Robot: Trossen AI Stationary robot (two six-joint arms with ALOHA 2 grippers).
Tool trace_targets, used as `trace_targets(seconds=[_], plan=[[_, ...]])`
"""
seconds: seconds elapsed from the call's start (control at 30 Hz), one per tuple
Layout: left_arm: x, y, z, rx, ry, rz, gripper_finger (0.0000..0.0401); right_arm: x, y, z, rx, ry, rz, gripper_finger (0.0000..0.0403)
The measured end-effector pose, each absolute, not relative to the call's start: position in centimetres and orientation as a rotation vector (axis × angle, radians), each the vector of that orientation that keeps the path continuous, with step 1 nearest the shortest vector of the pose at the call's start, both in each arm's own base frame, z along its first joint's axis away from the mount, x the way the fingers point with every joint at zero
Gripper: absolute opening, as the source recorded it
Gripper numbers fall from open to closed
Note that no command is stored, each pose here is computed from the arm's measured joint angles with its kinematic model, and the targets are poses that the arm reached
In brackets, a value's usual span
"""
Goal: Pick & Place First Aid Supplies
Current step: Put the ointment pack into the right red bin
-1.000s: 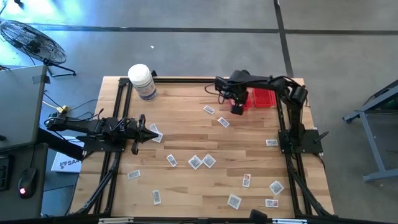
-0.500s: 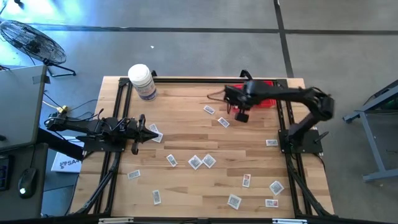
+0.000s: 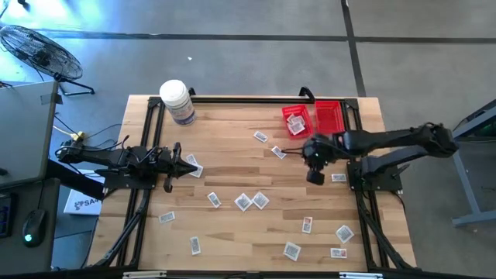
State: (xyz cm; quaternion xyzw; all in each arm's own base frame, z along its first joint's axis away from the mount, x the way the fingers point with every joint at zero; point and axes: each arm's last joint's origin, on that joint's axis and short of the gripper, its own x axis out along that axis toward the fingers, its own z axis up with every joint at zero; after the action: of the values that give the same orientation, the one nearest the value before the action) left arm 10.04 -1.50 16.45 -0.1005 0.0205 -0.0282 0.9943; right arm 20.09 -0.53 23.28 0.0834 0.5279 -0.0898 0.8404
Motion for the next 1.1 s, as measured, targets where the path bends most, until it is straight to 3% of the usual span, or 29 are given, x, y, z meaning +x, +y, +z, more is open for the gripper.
trace_targets(seconds=[0.4, 0.87, 1.1], plan=[[10.0, -1.5, 16.5, -0.201, 0.041, -0.056, 0.0001, 21.0, 7.3, 20.0, 0.227, 1.050, 0.095, 0.0114], [10.0, -1.5, 16.5, -0.202, 0.041, -0.056, 0.0001, 19.3, 13.8, 16.7, 0.155, 1.183, 0.133, 0.0119], [10.0, -1.5, 16.5, -0.201, 0.041, -0.056, 0.0001, 19.8, 14.6, 15.0, 0.107, 1.163, 0.031, 0.0135]])
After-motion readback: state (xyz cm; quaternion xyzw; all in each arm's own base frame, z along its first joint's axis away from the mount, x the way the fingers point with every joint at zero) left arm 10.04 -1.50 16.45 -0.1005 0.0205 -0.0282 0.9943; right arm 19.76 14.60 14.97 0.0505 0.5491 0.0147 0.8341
